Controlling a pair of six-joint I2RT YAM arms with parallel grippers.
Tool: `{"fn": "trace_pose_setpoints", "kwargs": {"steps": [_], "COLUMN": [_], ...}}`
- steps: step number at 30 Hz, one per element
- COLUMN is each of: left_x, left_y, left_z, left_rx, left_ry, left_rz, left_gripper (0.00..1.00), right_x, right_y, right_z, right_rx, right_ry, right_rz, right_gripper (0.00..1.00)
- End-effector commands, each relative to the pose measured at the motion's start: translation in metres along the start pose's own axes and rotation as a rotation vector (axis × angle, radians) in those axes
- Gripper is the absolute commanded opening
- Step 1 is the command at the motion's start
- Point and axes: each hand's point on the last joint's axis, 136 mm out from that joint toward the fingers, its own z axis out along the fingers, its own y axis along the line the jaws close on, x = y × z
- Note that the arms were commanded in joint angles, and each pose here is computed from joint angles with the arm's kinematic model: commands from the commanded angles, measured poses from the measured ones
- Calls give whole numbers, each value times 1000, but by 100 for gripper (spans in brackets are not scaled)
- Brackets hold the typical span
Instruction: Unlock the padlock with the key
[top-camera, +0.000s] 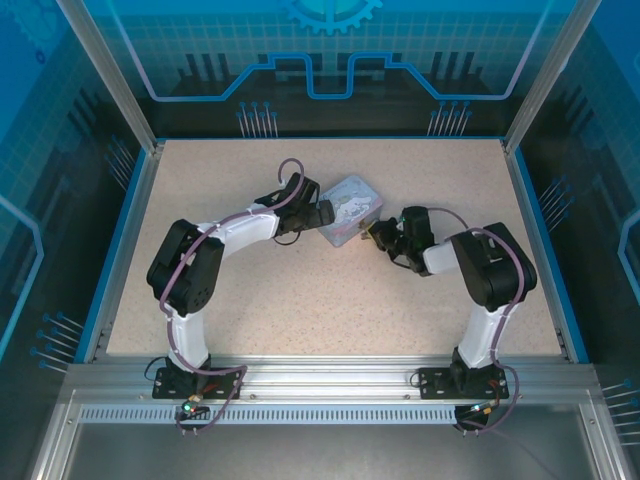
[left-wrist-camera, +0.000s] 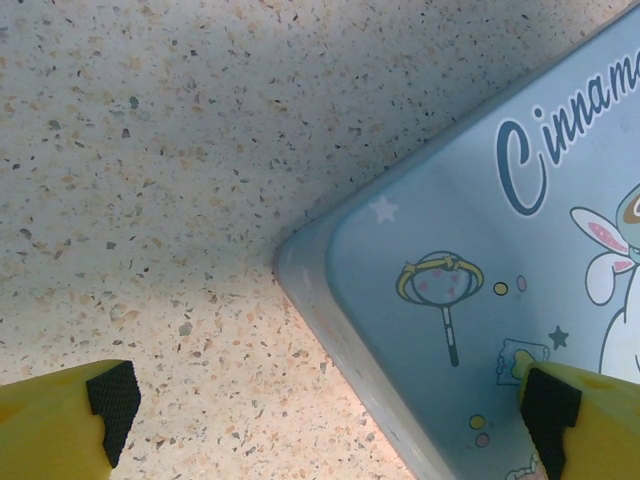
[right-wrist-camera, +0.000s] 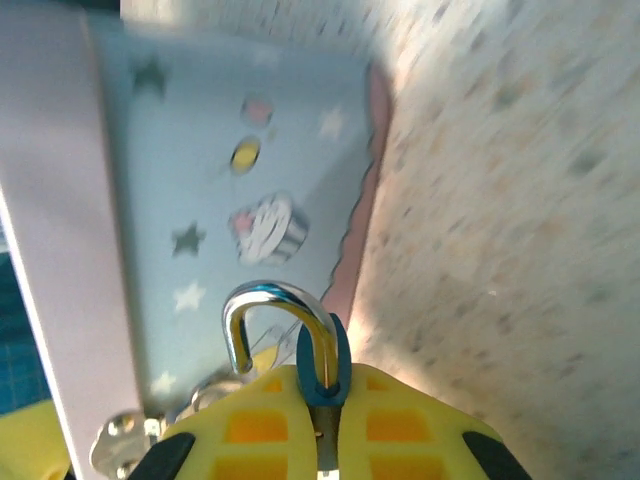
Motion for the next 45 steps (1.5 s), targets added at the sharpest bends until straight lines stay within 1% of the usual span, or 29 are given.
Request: {"fn": "trace_pose_setpoints", "kwargs": {"steps": [1, 9, 12, 16, 18, 19, 20, 21, 23, 25, 30, 31, 32, 36, 39, 41, 43, 44, 45], "left_x": [66, 59, 50, 30, 19, 14, 8, 4, -6, -15, -30, -33, -35, -44, -53, -61, -69, -68, -70], "left_y": [54, 44, 33, 16, 10, 7, 4, 2, 0, 0, 8, 13, 18, 46, 75, 95, 110, 117, 124], "left_z": [21, 15, 5, -17, -30, -37, -45, -52, -69, -84, -122, -129, -136, -157, -171, -181, -191, -193, -196], "left_rx": [-188, -155, -110, -46, -18, -5, 8, 16, 35, 49, 71, 70, 68, 18, -59, -117, -165, -185, -207], "left_ry": [214, 201, 181, 131, 103, 88, 73, 59, 29, -1, -69, -84, -101, -185, -294, -385, -511, -551, -616], "left_rz": [81, 70, 64, 55, 49, 46, 43, 42, 35, 26, -2, -10, -18, -32, -34, -15, 38, 73, 95], "left_gripper": [98, 99, 99, 99, 99, 99, 99, 99, 99, 99, 99, 99, 99, 99, 99, 99, 99, 99, 99], "right_x": [-11, -7, -2, 2, 2, 1, 0, 0, -2, -7, -22, -27, -31, -49, -68, -85, -107, -115, -122], "right_y": [16, -3, -18, -35, -40, -42, -43, -46, -51, -53, -46, -43, -39, -19, -9, -10, -17, -20, -23], "right_z": [-9, -31, -42, -61, -70, -75, -81, -86, -99, -112, -154, -164, -173, -200, -216, -228, -244, -249, -253], "right_rx": [-24, 37, 96, 154, 170, 174, 176, 189, 204, 209, 206, 208, 210, 248, 337, 421, 525, 557, 585], "right_ry": [2, 2, 13, 4, -4, -9, -16, -17, -32, -48, -113, -132, -150, -196, -251, -321, -454, -504, -554], "right_rz": [-45, -43, -27, -13, -11, -14, -17, -15, -14, -8, -30, -43, -59, -170, -272, -318, -348, -373, -404], "right_gripper": [0, 0, 0, 0, 7, 14, 25, 31, 49, 64, 87, 94, 99, 100, 100, 100, 100, 100, 100]}}
